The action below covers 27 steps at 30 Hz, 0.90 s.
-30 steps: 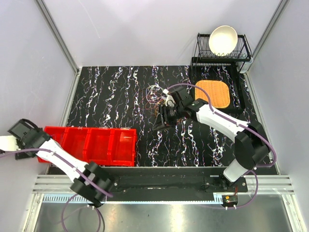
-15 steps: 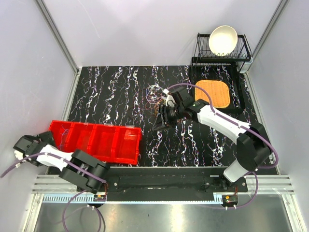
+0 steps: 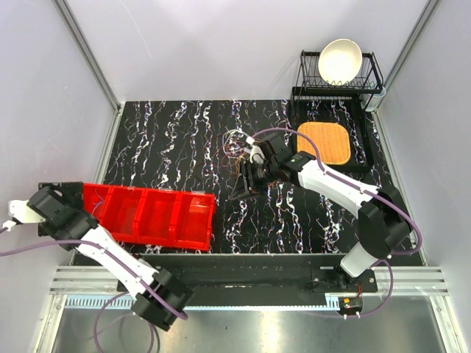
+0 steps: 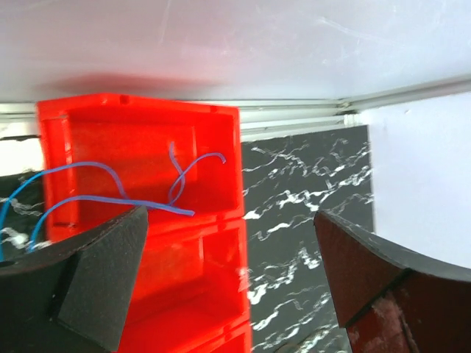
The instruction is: Untangle the cables
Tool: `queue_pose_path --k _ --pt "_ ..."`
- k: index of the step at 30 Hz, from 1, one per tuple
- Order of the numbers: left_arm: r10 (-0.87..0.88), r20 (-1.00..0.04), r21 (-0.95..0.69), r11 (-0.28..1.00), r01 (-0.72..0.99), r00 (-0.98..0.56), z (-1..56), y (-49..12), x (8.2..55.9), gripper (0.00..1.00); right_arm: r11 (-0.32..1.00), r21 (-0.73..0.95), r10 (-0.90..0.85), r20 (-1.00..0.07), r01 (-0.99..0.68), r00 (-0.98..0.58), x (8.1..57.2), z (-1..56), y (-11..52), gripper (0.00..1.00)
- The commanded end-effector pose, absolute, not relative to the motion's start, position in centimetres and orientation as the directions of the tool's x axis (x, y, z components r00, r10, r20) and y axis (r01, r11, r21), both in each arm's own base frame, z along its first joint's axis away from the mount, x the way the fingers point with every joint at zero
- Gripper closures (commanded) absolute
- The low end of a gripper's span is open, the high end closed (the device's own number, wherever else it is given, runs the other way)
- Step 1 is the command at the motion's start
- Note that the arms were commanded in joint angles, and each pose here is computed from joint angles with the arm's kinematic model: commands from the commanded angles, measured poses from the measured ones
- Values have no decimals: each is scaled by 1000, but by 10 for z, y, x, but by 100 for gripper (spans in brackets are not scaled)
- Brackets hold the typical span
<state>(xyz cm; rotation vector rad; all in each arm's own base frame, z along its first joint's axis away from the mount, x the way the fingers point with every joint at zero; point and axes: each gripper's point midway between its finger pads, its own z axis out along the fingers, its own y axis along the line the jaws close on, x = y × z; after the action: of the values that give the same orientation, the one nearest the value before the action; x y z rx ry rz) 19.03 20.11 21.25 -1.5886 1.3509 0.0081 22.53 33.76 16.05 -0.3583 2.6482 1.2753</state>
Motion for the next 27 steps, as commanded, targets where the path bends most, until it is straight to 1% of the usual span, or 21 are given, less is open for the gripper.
queue_pose_path --k 1,2,4,6,8,9,11,12,14,16,19,20,21,23,25,27 --pt "-669 -659 -556 126 -822 344 200 200 165 2 571 749 -143 -312 -336 -939 229 176 349 54" --pt "-678 -659 -551 141 -823 325 195 196 166 7 572 745 -138 -325 -343 -936 230 180 347 54" --pt "-697 -666 -558 231 -797 265 197 180 180 12 604 713 -122 -360 -357 -925 236 178 342 54" --pt "-687 -694 -546 309 -779 215 204 167 189 12 649 674 -95 -389 -354 -916 246 177 336 54" --pt "-678 -725 -525 430 -734 121 214 144 209 11 686 645 -80 -392 -336 -917 251 172 332 54" --pt "-675 -732 -519 473 -712 86 218 136 217 11 739 596 -42 -425 -315 -904 265 170 325 54" --pt "-657 -752 -495 618 -611 -55 230 102 240 11 821 515 9 -445 -247 -895 280 162 307 52" --pt "-643 -758 -483 666 -569 -109 233 89 247 11 869 456 58 -478 -191 -877 296 157 292 52" --pt "-552 -777 -425 814 -395 -302 239 39 259 11 893 428 97 -484 -138 -870 309 150 280 52" --pt "-468 -767 -387 883 -266 -438 231 1 253 10 893 445 151 -448 -73 -881 320 142 271 52" --pt "-407 -752 -388 909 -152 -519 217 -26 232 10 884 468 194 -387 -10 -902 325 130 271 55" --pt "-416 -736 -406 903 -144 -534 213 -32 228 10 879 477 203 -377 -1 -904 326 127 274 56" --pt "-420 -726 -424 897 -128 -544 212 -38 224 10 861 509 209 -342 6 -916 323 123 281 56" --pt "-402 -725 -464 885 -35 -560 210 -57 217 10 843 538 217 -311 17 -925 326 112 290 59" --pt "-401 -732 -472 881 -15 -551 209 -60 217 10 832 554 226 -270 41 -936 327 100 296 61" --pt "-392 -751 -471 882 15 -531 214 -62 217 10 808 588 235 -253 44 -939 331 98 305 62"
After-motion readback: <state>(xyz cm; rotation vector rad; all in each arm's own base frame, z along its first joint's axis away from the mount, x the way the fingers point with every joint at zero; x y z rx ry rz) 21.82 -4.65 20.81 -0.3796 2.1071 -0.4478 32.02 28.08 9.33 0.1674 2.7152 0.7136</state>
